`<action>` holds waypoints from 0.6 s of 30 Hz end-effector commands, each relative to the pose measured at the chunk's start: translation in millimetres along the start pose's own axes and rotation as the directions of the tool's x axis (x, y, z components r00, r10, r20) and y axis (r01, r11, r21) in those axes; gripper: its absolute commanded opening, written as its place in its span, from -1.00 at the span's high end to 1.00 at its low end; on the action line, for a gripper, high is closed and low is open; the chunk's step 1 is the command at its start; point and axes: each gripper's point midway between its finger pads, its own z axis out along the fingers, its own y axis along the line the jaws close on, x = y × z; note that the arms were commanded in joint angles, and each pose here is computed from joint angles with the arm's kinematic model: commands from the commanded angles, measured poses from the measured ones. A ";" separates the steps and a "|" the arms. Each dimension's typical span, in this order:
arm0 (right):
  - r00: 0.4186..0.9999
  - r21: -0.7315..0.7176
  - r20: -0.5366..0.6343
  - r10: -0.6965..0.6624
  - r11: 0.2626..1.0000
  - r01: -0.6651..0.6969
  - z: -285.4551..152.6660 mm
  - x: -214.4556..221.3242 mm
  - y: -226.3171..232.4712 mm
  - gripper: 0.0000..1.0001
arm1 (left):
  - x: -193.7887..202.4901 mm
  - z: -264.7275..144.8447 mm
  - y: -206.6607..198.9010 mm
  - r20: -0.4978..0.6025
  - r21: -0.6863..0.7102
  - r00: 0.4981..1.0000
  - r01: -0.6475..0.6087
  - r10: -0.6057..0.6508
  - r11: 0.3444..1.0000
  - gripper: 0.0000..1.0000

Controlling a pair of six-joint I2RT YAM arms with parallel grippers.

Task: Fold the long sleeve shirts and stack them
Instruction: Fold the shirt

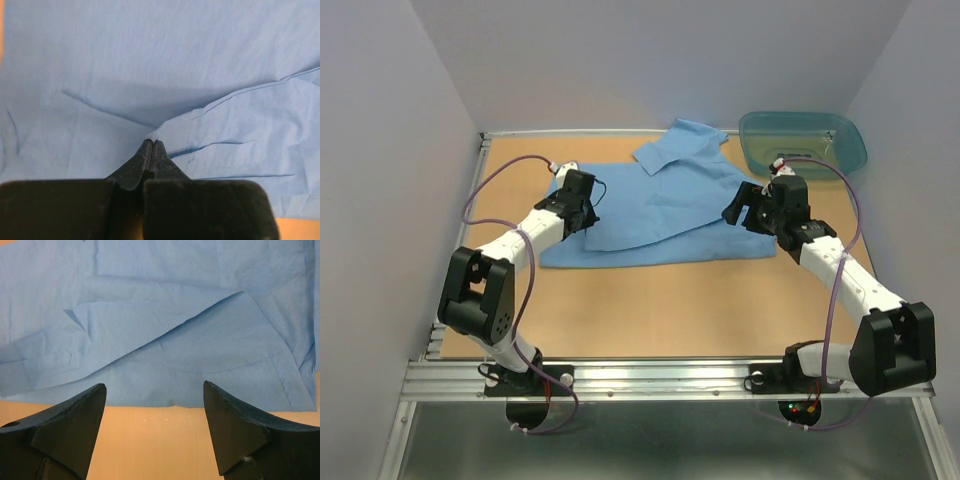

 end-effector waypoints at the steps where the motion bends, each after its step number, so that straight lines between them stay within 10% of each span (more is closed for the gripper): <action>1: 0.998 -0.011 0.054 -0.017 1.000 0.018 -1.1 -11.7 0.7 -0.67 | -42.9 -7.9 3.4 0.108 -0.075 0.988 -0.106 0.114 0.992 1.00; 18: 0.998 -0.013 0.055 -0.017 1.000 0.018 -1.2 -12.8 1.6 -0.67 | -37.6 -8.7 25.1 0.035 -0.186 0.977 -0.202 0.212 0.962 1.00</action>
